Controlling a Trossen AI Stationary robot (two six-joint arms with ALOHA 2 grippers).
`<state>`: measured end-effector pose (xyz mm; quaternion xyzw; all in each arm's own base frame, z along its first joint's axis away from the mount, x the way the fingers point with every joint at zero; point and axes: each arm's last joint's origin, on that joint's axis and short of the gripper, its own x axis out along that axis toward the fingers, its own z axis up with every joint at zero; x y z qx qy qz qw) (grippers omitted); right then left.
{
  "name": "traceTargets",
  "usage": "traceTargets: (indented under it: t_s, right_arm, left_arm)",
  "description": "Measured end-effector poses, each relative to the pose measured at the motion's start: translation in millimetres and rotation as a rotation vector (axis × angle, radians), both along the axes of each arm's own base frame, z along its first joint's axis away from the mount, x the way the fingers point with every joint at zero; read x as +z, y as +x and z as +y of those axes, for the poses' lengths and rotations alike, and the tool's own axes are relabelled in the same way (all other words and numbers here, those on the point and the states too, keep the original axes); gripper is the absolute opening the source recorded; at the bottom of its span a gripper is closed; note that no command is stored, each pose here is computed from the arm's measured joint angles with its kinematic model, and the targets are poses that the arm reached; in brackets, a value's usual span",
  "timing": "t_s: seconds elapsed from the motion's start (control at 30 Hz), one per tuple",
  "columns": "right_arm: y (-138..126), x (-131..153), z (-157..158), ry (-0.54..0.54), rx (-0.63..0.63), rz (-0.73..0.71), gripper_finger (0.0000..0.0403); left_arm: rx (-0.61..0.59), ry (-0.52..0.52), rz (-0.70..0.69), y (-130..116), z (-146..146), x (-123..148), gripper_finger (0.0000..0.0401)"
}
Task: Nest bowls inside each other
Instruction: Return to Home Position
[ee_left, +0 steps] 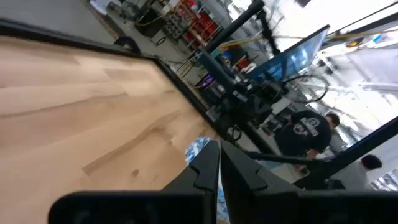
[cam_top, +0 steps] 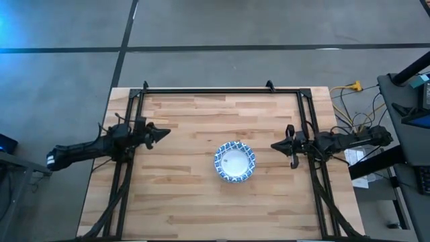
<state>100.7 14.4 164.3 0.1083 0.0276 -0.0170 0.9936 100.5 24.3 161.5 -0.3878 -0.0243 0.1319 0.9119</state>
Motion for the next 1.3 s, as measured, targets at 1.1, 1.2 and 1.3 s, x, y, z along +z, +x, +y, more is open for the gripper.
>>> traceTargets:
  t_s: [1.1,1.2,1.3]
  right_arm:
    - [0.5,-0.7,0.1,-0.005,0.0,0.009,0.0009]
    - [0.5,-0.7,0.1,-0.005,0.0,0.009,0.0009]
    - [0.5,-0.7,0.1,-0.004,0.0,0.009,0.0009]
  left_arm:
    - [-0.001,-0.028,0.11,5.8,1.3,-10.3,0.0]
    - [-0.001,-0.028,0.111,5.9,1.3,-10.4,0.0]
    - [-0.001,-0.028,0.112,5.9,1.3,-10.5,0.0]
